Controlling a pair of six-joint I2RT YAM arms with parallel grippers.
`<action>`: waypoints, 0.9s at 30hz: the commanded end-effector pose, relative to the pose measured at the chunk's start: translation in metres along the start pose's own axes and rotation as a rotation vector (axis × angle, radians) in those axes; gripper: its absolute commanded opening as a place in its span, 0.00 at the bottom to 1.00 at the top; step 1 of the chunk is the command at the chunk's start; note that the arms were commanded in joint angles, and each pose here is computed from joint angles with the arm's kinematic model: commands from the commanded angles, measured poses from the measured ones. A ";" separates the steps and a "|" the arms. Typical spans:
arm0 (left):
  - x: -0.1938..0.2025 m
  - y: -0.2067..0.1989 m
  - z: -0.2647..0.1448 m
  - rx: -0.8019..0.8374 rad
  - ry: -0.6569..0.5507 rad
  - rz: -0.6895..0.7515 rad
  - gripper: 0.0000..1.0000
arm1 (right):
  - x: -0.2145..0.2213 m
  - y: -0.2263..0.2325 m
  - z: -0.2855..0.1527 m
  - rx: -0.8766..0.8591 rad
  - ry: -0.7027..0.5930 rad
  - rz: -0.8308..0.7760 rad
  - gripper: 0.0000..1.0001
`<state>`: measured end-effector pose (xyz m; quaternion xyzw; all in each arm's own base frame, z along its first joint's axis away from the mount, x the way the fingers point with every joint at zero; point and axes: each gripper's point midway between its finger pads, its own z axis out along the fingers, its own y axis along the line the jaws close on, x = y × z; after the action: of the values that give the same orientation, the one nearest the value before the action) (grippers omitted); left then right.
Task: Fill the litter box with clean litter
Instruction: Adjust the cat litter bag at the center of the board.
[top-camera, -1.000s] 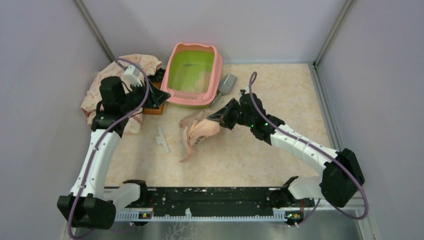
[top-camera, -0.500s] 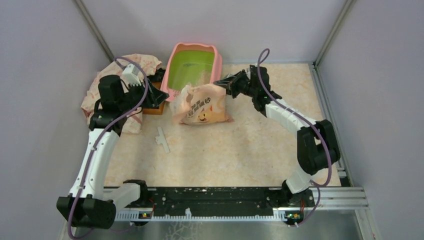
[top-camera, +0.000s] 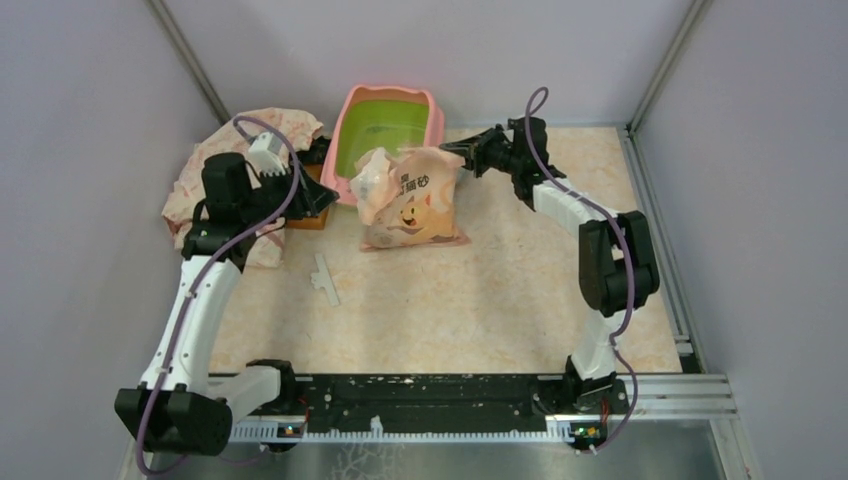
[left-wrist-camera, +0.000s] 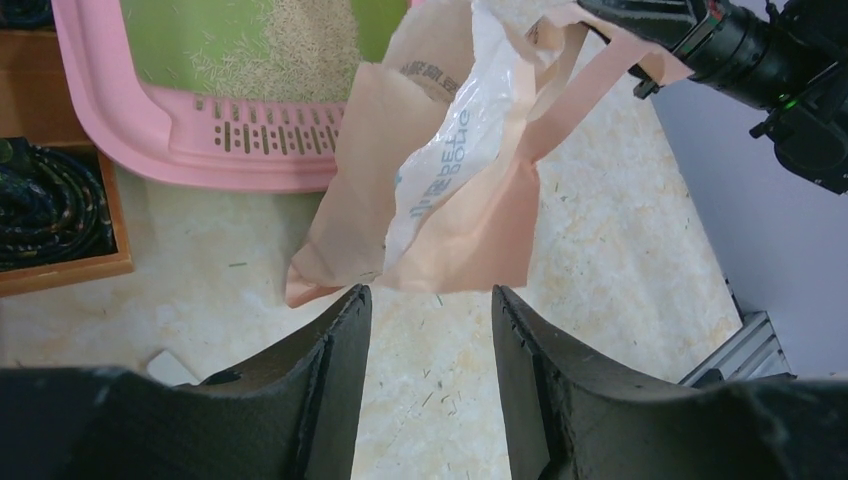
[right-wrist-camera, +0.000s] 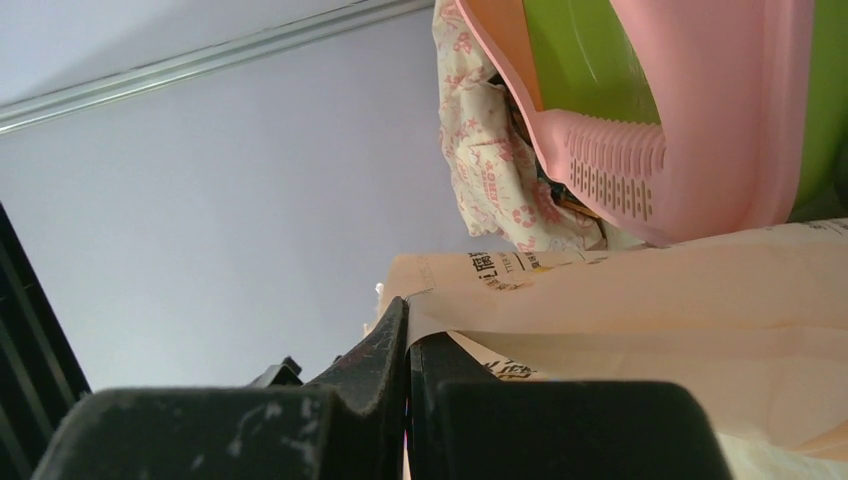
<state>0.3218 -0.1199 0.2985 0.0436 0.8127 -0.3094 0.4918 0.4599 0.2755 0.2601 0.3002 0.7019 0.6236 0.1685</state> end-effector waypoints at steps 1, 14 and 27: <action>0.023 0.002 0.006 0.044 0.032 -0.039 0.53 | -0.033 0.077 -0.016 -0.181 -0.067 -0.083 0.00; 0.080 -0.030 0.031 0.202 0.136 -0.126 0.50 | -0.030 0.089 -0.013 -0.189 -0.008 -0.161 0.06; 0.077 -0.062 0.081 0.221 0.139 -0.073 0.50 | -0.003 0.121 -0.026 -0.039 -0.002 -0.513 0.67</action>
<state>0.2938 -0.2245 0.2119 0.0825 0.8258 -0.4198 0.3676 0.4930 0.2595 0.3275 0.1952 0.7315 0.6027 0.2520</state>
